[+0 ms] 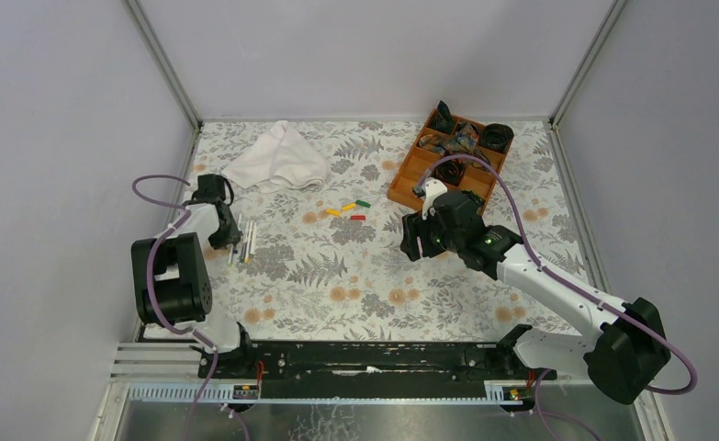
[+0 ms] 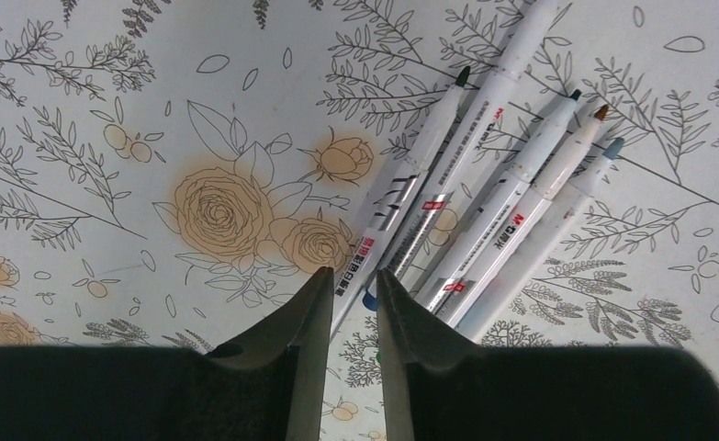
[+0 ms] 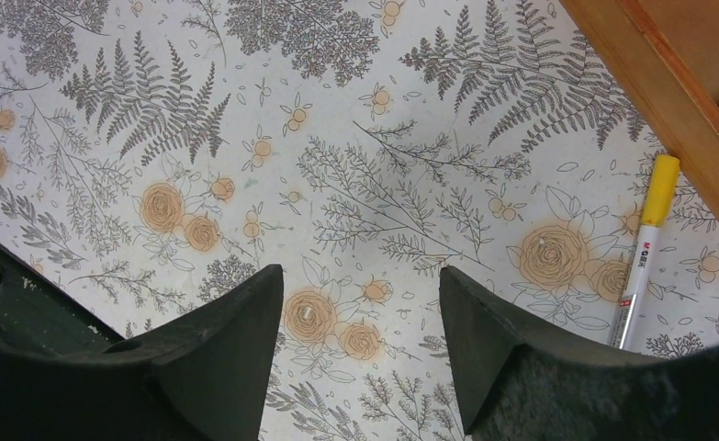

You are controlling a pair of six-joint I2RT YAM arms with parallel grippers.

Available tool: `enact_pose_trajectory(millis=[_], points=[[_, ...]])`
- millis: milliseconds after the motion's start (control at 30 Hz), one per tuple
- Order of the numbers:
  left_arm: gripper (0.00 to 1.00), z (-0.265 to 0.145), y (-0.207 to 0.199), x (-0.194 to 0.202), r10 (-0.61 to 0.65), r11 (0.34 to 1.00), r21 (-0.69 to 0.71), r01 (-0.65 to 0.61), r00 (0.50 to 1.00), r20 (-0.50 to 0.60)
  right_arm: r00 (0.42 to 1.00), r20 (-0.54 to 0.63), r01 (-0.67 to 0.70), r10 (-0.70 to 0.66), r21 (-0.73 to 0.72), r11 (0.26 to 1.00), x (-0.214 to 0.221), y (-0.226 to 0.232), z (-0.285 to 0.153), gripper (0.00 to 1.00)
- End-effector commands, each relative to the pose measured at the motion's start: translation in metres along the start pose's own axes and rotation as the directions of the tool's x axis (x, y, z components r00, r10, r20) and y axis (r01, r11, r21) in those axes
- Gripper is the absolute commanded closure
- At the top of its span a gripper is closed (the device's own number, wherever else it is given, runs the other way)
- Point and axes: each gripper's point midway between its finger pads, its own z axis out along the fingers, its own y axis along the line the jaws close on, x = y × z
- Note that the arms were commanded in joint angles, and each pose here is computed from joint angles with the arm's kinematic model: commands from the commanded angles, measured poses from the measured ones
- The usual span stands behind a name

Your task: Insert the pens into the pen caps

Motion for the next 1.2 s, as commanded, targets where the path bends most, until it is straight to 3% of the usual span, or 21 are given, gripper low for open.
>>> enact_pose_trajectory(millis=[0,733,933,1167], points=[[0.78,-0.001,0.005,-0.011,-0.007,1.0,-0.016,0.007,1.0,0.013,0.998,0.062,-0.01,0.012,-0.03,0.999,-0.016,0.007,-0.007,0.31],[0.82,0.014,0.007,-0.002,-0.003,0.999,-0.04,0.001,0.999,-0.053,0.998,0.058,-0.026,0.03,-0.062,0.998,-0.015,0.013,-0.008,0.31],[0.92,0.02,0.007,0.002,0.0,0.999,-0.041,-0.004,0.997,-0.08,0.998,0.057,-0.036,0.04,-0.072,0.997,-0.014,0.015,-0.009,0.31],[1.0,0.007,0.012,-0.009,-0.004,0.998,-0.058,0.003,1.0,-0.019,0.996,0.049,-0.072,0.077,-0.1,0.992,-0.013,0.021,-0.013,0.31]])
